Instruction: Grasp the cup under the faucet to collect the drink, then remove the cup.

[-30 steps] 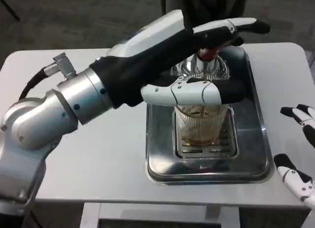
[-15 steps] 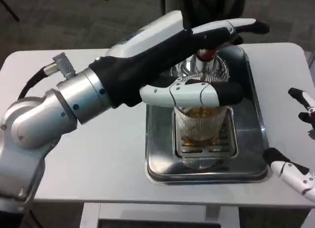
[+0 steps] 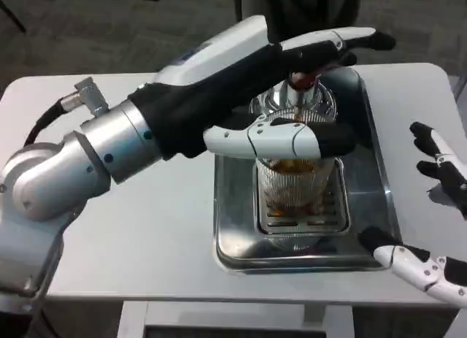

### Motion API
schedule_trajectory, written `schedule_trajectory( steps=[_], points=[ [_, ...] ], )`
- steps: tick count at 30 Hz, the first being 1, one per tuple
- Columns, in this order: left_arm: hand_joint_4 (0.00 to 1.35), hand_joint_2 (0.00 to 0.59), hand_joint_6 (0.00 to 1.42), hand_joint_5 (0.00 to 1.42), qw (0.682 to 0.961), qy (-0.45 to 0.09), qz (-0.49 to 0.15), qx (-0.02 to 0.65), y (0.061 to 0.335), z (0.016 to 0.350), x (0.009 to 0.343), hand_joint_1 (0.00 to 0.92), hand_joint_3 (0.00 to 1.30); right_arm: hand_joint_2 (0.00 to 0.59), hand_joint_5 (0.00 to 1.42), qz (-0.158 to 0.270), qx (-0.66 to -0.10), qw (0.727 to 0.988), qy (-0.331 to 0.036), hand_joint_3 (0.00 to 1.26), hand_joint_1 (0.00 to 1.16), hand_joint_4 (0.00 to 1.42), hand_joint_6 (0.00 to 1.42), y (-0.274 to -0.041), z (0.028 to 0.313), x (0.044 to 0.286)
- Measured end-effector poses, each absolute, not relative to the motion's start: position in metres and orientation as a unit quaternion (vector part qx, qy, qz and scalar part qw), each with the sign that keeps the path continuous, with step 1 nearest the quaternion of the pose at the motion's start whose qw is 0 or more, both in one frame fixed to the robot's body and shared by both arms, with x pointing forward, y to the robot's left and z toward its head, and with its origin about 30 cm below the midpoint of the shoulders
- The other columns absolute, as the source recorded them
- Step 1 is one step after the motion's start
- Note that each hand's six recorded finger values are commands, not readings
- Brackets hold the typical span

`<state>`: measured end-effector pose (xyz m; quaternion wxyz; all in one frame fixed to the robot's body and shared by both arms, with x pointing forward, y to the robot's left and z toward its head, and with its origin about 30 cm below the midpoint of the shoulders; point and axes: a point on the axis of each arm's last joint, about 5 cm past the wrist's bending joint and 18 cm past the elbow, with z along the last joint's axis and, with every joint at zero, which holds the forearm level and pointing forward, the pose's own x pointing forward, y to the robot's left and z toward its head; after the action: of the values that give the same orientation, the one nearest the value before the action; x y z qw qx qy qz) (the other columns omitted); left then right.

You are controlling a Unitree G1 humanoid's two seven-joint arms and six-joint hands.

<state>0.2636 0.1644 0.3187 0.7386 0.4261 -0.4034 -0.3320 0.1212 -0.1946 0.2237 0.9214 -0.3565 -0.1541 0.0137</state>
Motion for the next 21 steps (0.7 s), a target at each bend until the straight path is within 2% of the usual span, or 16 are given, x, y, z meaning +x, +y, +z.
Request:
schedule_trajectory(
  steps=[11,21],
  points=[
    [0.08,0.104,0.18,0.16,0.738,-0.402,-0.327,0.433,0.168,0.32,0.262,0.0,0.15,0.243,0.07,0.009,-0.34,0.925,-0.17,0.0,0.62,0.02,0.15,-0.178,0.217,0.134],
    [0.08,0.11,0.18,0.16,0.738,-0.401,-0.326,0.433,0.169,0.321,0.262,0.0,0.15,0.243,0.05,0.001,-0.329,0.93,-0.162,0.0,0.63,0.01,0.13,-0.169,0.207,0.142]
  ],
)
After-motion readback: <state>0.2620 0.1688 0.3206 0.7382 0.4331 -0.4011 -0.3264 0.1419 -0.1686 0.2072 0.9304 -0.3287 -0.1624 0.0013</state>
